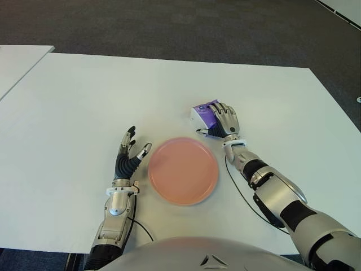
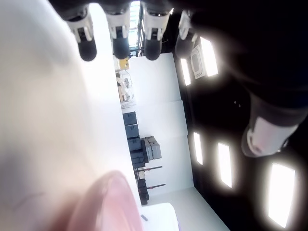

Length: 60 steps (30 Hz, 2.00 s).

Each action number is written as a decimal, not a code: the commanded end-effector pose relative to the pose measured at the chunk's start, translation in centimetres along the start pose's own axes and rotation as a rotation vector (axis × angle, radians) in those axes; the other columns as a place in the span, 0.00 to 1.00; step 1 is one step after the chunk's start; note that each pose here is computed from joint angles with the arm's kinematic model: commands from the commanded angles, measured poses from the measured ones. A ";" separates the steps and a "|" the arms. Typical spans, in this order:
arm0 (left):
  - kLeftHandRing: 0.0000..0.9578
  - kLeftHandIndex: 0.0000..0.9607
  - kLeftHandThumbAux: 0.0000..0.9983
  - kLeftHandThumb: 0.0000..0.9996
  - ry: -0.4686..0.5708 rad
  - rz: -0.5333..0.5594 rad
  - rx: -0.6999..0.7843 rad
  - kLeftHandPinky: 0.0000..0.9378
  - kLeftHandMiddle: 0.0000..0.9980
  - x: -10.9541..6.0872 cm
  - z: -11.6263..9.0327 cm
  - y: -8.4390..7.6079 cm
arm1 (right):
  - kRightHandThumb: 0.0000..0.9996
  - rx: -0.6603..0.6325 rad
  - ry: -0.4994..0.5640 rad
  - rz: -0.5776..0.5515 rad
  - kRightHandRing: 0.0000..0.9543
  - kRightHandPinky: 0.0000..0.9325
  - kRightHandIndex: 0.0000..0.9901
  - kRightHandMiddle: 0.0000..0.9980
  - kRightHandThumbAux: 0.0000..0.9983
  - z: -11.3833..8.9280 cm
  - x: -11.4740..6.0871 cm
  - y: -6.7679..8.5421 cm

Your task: Put the tissue paper into the plate.

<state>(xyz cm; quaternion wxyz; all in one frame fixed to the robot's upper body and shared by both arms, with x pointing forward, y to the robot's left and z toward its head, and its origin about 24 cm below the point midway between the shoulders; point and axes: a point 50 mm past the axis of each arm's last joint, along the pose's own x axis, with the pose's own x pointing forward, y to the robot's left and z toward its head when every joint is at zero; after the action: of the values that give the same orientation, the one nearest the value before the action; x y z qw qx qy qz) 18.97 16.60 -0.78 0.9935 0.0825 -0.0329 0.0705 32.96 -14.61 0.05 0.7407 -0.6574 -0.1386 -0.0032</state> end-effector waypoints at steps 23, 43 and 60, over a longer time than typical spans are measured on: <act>0.00 0.00 0.54 0.00 0.032 0.007 0.000 0.00 0.00 -0.3 -0.3 0.0 | 0.86 -0.111 0.032 0.108 0.87 0.90 0.40 0.54 0.68 -2.6 -5.6 3.1; 0.00 0.00 0.55 0.00 0.027 -0.004 -0.006 0.00 0.00 -0.1 -0.3 -0.1 | 0.85 -0.118 0.014 0.072 0.90 0.90 0.40 0.54 0.68 -2.9 -5.5 2.6; 0.00 0.00 0.54 0.00 0.034 -0.002 -0.010 0.00 0.00 0.2 -0.5 0.0 | 0.85 -0.088 0.045 0.005 0.91 0.92 0.40 0.54 0.68 -3.1 -4.9 2.0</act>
<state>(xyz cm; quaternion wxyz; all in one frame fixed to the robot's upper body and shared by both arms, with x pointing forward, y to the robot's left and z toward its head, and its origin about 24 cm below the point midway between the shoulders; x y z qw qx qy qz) 19.33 16.55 -0.78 0.9940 0.0766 -0.0303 0.0719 32.15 -16.34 0.32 0.7151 -0.6684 -0.1963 -0.0571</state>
